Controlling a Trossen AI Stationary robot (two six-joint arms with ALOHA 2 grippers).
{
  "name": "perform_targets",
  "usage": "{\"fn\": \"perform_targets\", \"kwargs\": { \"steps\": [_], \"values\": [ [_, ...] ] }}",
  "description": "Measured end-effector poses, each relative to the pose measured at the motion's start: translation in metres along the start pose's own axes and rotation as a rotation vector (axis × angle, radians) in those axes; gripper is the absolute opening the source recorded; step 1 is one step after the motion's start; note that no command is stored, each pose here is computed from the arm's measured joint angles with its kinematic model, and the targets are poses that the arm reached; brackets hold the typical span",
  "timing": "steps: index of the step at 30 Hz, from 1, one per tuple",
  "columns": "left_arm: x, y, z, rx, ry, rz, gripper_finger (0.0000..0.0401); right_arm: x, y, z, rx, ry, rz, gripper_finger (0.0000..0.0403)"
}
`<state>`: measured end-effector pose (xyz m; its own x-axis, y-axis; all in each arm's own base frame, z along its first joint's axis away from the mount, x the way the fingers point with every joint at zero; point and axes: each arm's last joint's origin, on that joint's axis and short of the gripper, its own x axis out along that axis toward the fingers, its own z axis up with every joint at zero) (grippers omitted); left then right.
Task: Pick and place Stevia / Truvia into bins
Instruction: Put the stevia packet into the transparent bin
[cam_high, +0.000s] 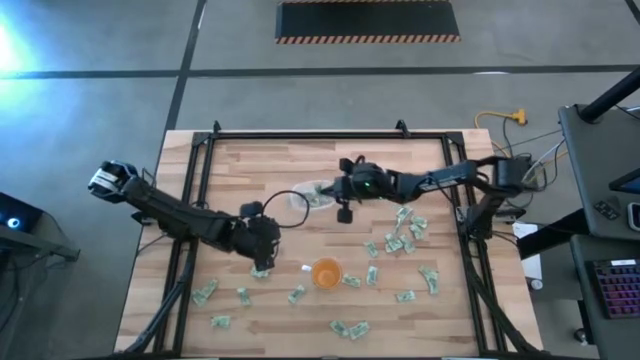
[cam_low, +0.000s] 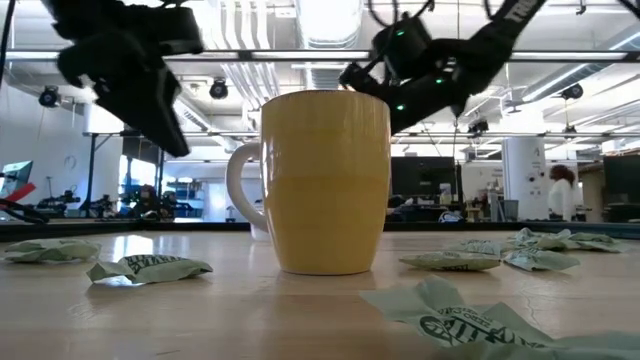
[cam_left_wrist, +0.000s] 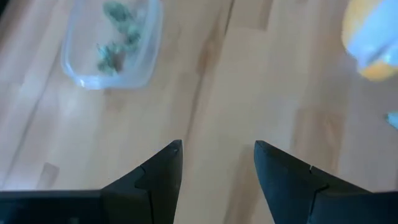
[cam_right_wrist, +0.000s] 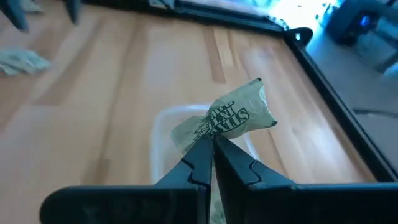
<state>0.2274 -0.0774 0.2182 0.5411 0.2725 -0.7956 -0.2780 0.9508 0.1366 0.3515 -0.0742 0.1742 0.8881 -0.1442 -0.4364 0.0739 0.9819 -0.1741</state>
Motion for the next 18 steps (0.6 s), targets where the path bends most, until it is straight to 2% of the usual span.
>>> {"fn": "perform_targets", "kwargs": {
  "steps": [4,9,13,18],
  "values": [
    [-0.006,-0.006,-0.006,-0.005,0.028,-0.037,0.0183,0.014,-0.014,0.001,0.003,0.136,0.001,0.0021],
    [-0.01,-0.011,-0.01,0.005,0.043,-0.074,0.0183,0.022,-0.027,0.008,0.024,0.263,0.01,0.0074],
    [-0.012,-0.013,-0.013,0.017,0.066,-0.098,0.0183,0.022,-0.03,0.016,0.035,0.295,0.021,0.012],
    [-0.006,-0.018,-0.016,0.025,0.13,-0.164,0.0183,0.007,-0.022,0.027,-0.053,0.293,0.092,0.0153]
  ]
}}
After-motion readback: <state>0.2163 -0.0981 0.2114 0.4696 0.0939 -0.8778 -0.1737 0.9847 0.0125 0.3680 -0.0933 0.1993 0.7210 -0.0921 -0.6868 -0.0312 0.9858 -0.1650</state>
